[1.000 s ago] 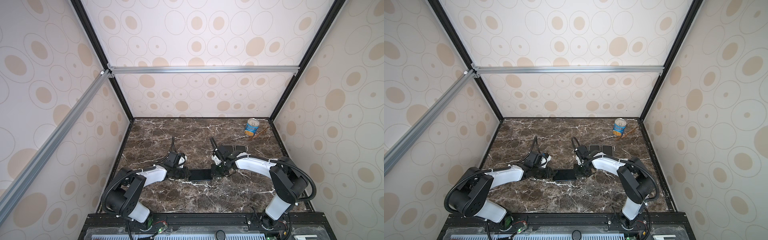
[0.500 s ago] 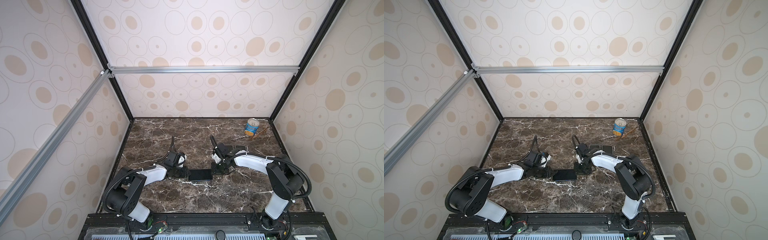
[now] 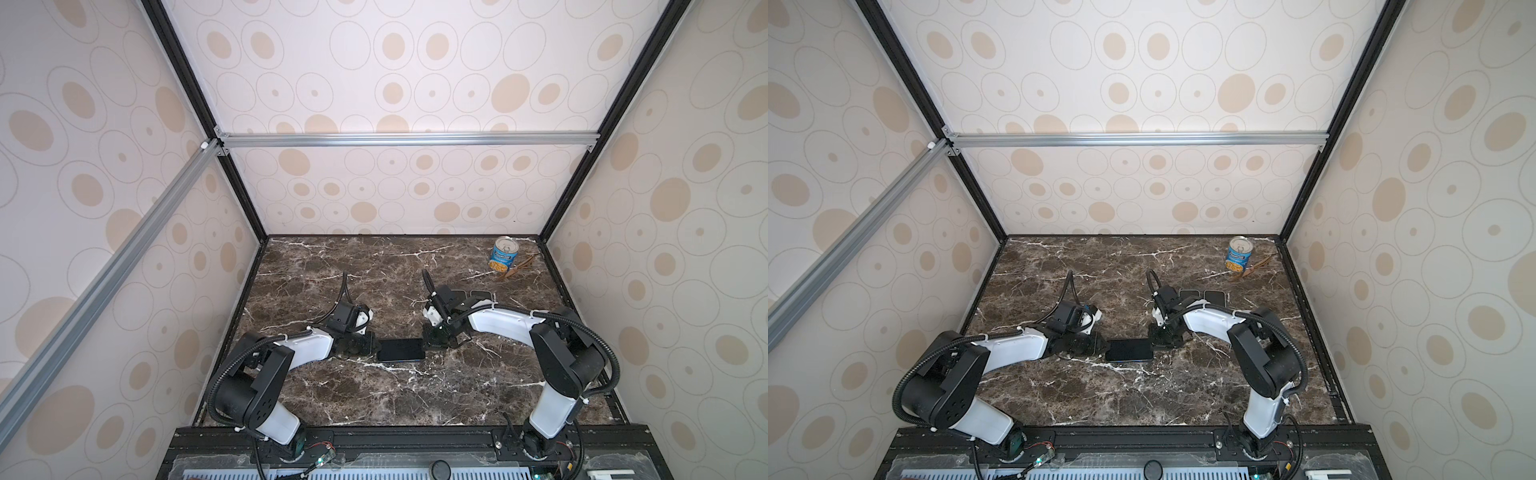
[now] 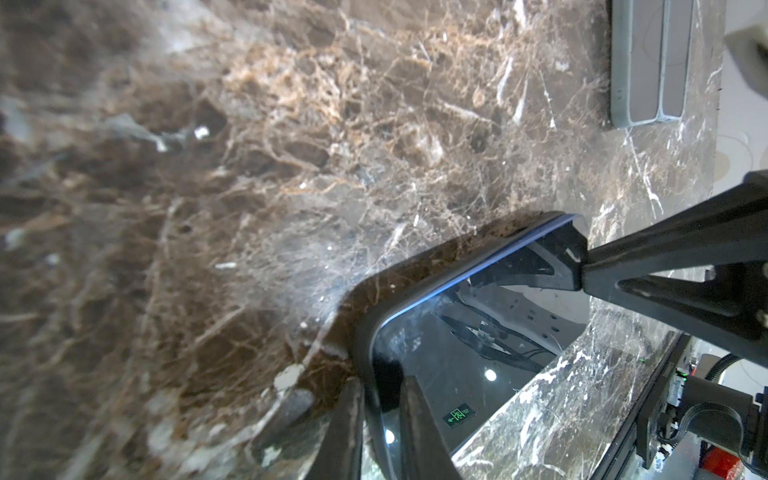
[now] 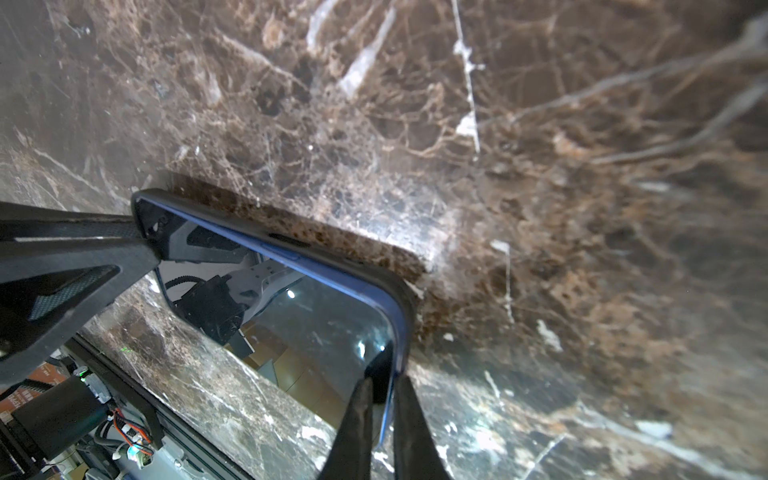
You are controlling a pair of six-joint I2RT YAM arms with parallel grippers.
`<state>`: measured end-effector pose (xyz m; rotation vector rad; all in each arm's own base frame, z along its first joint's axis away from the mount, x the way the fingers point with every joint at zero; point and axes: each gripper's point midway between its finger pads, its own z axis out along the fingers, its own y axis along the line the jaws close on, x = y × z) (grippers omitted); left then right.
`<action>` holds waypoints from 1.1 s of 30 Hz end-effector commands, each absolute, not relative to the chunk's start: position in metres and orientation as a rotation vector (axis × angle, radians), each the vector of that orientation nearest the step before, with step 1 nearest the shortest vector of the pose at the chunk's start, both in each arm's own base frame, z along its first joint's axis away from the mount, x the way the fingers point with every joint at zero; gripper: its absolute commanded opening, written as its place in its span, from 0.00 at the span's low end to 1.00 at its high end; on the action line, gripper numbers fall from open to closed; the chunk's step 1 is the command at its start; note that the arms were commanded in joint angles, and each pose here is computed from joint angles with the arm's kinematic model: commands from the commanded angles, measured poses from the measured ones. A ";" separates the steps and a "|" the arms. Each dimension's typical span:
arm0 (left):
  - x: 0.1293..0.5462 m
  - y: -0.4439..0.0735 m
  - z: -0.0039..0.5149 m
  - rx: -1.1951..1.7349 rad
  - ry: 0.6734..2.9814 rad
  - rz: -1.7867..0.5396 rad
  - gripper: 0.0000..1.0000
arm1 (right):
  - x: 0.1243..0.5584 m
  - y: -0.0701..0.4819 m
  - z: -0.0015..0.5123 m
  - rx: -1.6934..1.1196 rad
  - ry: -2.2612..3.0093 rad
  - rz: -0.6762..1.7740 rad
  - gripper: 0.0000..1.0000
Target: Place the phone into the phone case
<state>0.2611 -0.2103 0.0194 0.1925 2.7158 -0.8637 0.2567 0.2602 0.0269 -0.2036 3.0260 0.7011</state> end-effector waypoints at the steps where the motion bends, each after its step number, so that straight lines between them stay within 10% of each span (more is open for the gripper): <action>1: 0.241 -0.203 -0.006 0.172 2.839 -0.814 0.17 | 0.224 0.239 -0.026 -0.223 3.183 0.527 0.11; 33: 0.261 -0.182 0.019 0.155 2.725 -0.636 0.17 | 0.262 0.244 0.078 -0.385 2.911 0.368 0.32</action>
